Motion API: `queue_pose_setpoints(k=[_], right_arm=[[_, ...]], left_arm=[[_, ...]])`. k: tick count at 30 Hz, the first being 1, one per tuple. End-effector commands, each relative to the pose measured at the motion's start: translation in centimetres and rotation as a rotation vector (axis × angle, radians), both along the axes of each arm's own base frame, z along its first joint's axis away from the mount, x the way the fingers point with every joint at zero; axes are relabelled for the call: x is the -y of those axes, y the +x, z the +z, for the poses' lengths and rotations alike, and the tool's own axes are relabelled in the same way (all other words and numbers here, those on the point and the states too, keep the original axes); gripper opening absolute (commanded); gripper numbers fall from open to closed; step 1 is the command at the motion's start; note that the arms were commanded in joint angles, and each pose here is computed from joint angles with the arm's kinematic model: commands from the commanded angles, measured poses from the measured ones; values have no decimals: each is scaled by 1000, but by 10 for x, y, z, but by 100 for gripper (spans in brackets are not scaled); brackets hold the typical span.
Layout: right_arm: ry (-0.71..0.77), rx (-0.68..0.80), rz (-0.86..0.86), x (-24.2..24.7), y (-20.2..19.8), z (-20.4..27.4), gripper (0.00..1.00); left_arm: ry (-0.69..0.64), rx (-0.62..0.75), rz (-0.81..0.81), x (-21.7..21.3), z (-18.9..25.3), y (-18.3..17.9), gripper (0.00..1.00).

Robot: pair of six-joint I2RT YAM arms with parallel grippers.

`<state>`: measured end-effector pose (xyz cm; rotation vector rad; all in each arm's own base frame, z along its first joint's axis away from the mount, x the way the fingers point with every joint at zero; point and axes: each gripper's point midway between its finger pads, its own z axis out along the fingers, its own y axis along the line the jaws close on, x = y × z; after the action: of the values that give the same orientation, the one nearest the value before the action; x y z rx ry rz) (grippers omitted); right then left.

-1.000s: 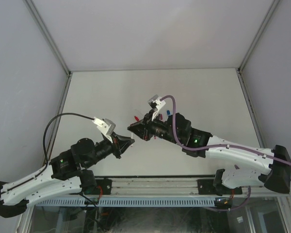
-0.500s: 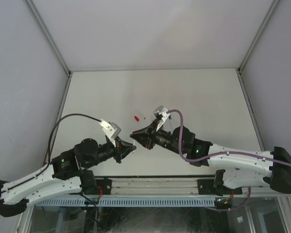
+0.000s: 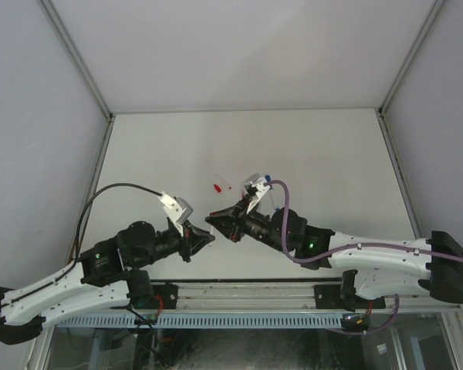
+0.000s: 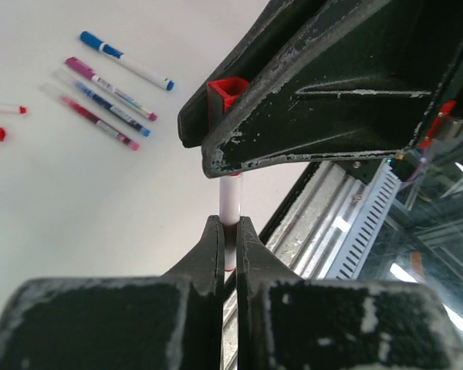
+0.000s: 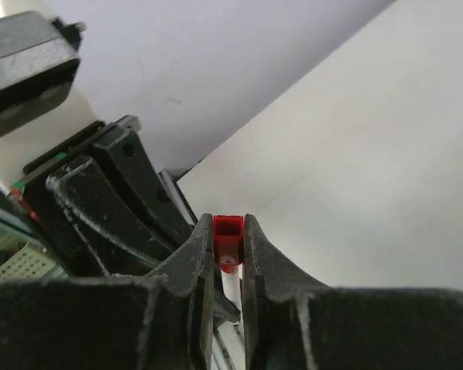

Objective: Insert the pens into the pen caps
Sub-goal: Press the pen cap onto the pen.

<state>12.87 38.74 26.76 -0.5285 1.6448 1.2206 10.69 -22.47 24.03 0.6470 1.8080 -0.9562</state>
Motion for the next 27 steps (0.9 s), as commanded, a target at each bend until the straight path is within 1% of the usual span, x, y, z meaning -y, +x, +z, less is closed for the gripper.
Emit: queue_pose_setpoints(k=[1, 4, 7, 11, 14, 16, 19, 21, 22, 24, 26, 27], right_arm=[[-425, -295, 86, 16, -64, -125, 0], [-455, -321, 40, 11, -65, -133, 0], [-474, -328, 37, 3, -72, -138, 0], [-524, -239, 24, 0, -74, -142, 0], [-529, -211, 37, -5, -77, -147, 0], [-491, -222, 102, -15, -87, -145, 0], [-386, -281, 193, -22, -96, -141, 0], [-341, -307, 218, -21, -99, -141, 0], [-341, -297, 219, -20, -99, -142, 0], [-376, -263, 202, -20, -99, -144, 0], [-444, -194, 172, -22, -97, -144, 0], [-501, -162, 147, -18, -96, -152, 0]], left_arm=[[-465, 292, 330, -44, 172, 46, 0], [-439, 308, 368, -48, 172, 52, 0], [-439, 314, 375, -48, 175, 53, 0], [-452, 317, 367, -47, 180, 52, 0], [-462, 319, 357, -47, 182, 50, 0], [-467, 319, 356, -48, 183, 50, 0], [-470, 319, 352, -47, 184, 49, 0], [-472, 320, 342, -46, 185, 48, 0], [-473, 320, 337, -46, 185, 47, 0], [-475, 323, 328, -45, 186, 46, 0], [-478, 322, 323, -44, 187, 45, 0], [-481, 323, 318, -44, 188, 44, 0]])
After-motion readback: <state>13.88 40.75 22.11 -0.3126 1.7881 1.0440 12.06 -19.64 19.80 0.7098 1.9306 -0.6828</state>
